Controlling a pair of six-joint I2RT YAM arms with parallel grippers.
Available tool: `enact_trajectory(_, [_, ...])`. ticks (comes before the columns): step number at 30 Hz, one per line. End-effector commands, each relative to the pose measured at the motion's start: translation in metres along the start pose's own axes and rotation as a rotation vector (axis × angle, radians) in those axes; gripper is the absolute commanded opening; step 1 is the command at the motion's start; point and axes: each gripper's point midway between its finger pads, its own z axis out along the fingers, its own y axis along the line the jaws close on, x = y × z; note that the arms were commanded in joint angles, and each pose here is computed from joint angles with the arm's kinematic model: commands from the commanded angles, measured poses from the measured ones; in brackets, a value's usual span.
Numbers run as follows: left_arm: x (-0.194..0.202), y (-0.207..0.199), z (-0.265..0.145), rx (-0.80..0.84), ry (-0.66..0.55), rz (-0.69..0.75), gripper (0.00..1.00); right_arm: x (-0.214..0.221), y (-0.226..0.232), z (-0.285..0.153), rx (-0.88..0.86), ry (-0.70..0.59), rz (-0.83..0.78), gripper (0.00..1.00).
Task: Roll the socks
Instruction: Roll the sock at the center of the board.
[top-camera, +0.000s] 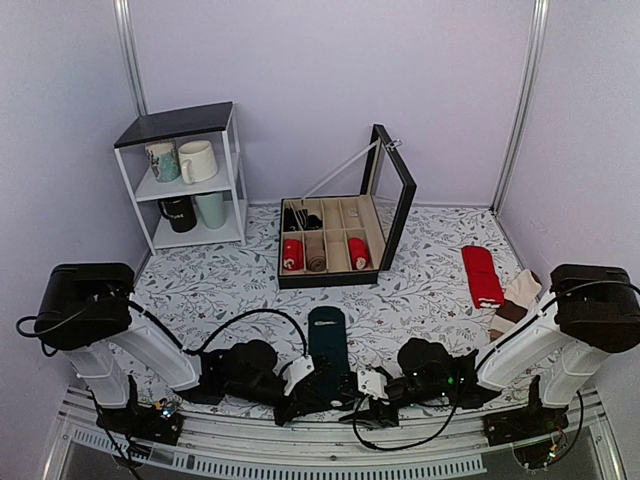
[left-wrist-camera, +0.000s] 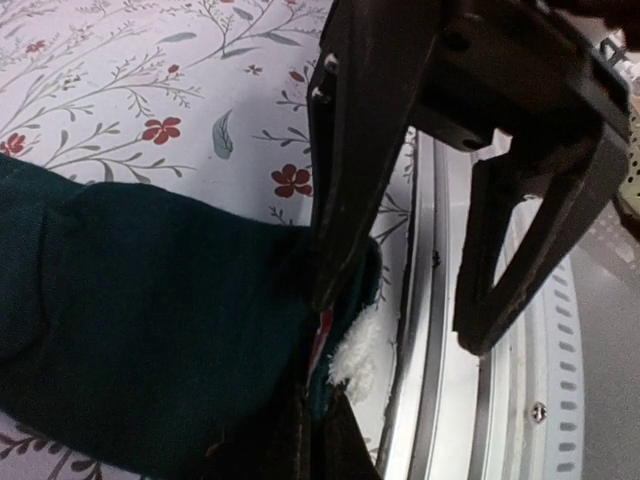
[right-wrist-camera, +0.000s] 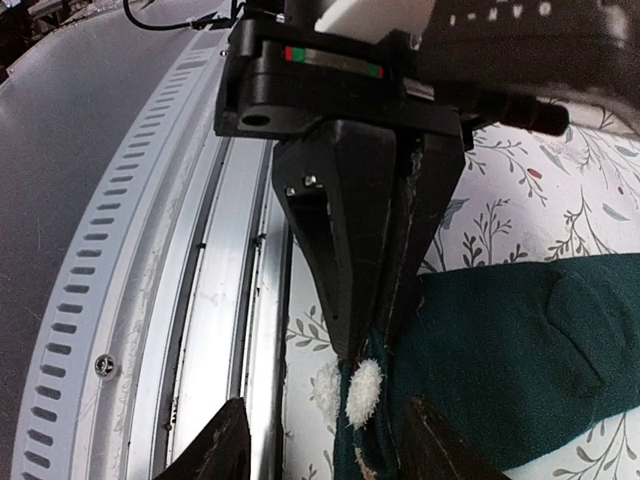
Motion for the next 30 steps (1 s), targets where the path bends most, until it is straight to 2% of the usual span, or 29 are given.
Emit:
enact_trajectory(1, [0.067, 0.012, -0.005, -0.033, 0.229, -0.076, 0.0, 0.013, -0.007, 0.006, 0.027, 0.036, 0.018, 0.51])
enact_trajectory(8, [0.063, 0.006, -0.004, 0.004, 0.218, -0.072, 0.0, 0.041, -0.016, 0.013, 0.083, 0.114, 0.073, 0.44])
enact_trajectory(10, [0.059, 0.003, -0.006, 0.015, 0.202, -0.063, 0.01, 0.047, -0.019, 0.014, 0.105, 0.131, 0.085, 0.39])
enact_trajectory(12, [0.051, 0.002, -0.009, 0.013, 0.174, -0.046, 0.05, 0.052, -0.022, 0.014, 0.122, 0.144, 0.1, 0.27])
enact_trajectory(15, [0.036, -0.003, -0.016, 0.016, 0.124, -0.005, 0.18, 0.061, -0.024, 0.013, 0.141, 0.185, 0.139, 0.0])
enact_trajectory(16, [0.031, -0.004, -0.019, 0.015, 0.106, 0.015, 0.25, 0.063, -0.024, 0.013, 0.144, 0.195, 0.156, 0.0])
enact_trajectory(19, [0.008, -0.009, -0.028, -0.036, 0.04, 0.106, 0.56, 0.071, -0.02, 0.014, 0.128, 0.232, 0.223, 0.0])
enact_trajectory(21, [-0.011, -0.009, -0.039, -0.099, -0.021, 0.176, 0.68, 0.074, -0.014, 0.016, 0.097, 0.245, 0.29, 0.0])
enact_trajectory(26, [-0.023, -0.019, -0.056, -0.145, -0.074, 0.338, 0.75, 0.068, -0.006, 0.017, 0.011, 0.267, 0.532, 0.0])
enact_trajectory(30, [-0.016, -0.023, -0.058, -0.181, -0.076, 0.421, 0.74, 0.071, -0.001, 0.014, -0.022, 0.34, 0.734, 0.0])
